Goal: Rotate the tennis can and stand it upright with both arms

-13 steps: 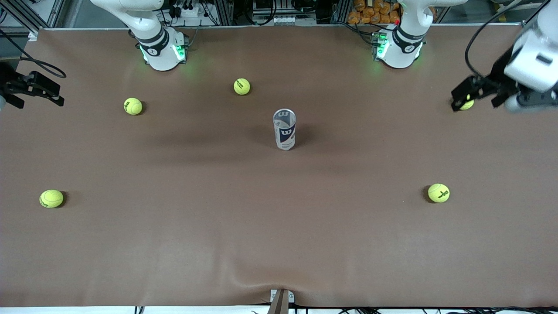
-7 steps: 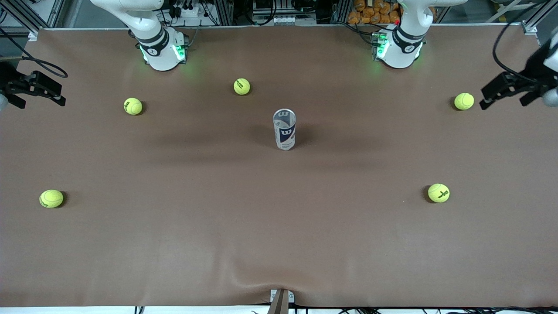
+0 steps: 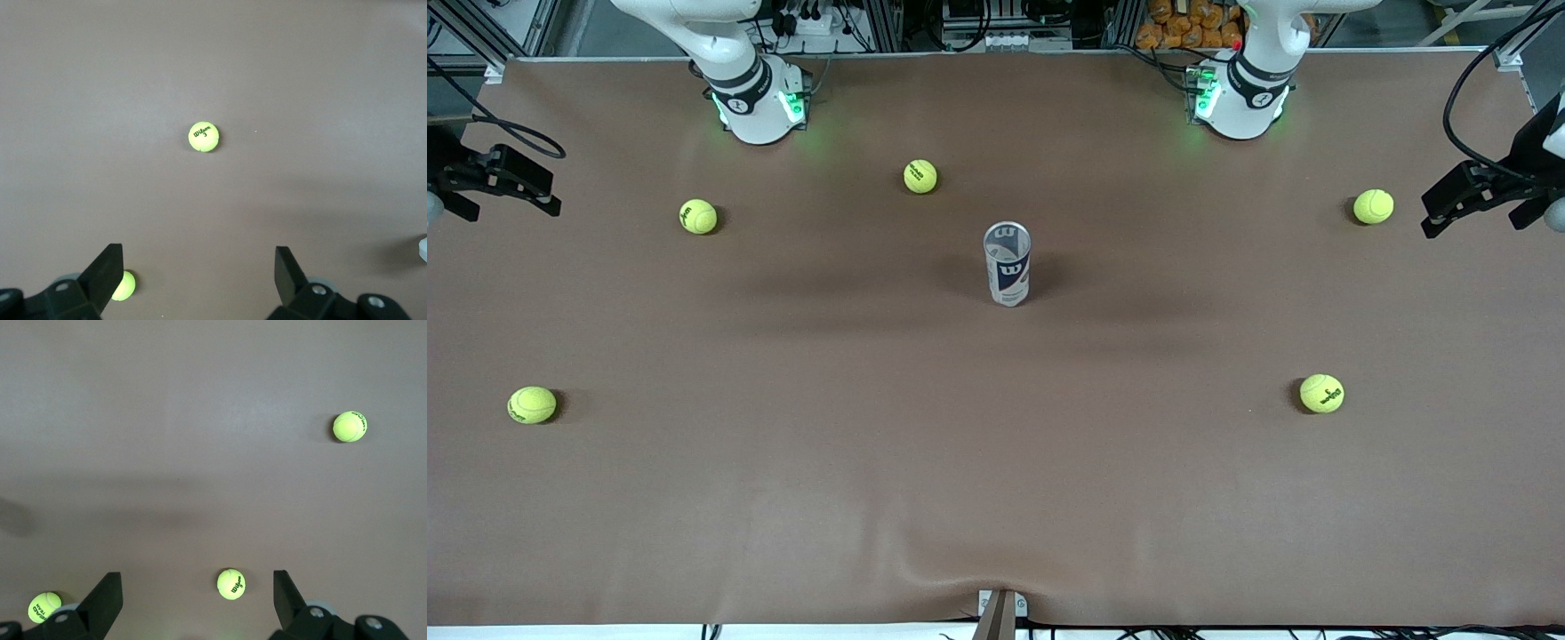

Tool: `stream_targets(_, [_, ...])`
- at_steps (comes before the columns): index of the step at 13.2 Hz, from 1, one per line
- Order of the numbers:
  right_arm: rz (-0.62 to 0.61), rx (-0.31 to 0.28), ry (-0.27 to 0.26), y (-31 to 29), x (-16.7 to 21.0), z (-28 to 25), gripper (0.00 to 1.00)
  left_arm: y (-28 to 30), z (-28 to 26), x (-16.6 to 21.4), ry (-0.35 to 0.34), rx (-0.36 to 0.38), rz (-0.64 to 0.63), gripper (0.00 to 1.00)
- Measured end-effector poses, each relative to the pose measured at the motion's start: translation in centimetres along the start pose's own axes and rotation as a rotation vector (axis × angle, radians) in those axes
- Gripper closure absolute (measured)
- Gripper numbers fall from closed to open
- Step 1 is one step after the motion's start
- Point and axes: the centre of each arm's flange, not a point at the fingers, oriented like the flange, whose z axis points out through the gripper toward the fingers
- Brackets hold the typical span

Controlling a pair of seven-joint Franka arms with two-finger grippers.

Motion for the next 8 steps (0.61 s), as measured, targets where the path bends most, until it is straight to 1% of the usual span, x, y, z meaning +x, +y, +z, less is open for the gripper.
stream_targets(6, [0.0, 0.0, 0.001, 0.0, 0.0, 0.0, 0.0, 0.4, 1.3, 0.6, -0.022, 0.002, 0.011, 0.0])
stream_targets(8, [0.0, 0.0, 0.001, 0.0, 0.0, 0.0, 0.0, 0.3, 1.4, 0.6, -0.025, 0.0, 0.038, 0.0])
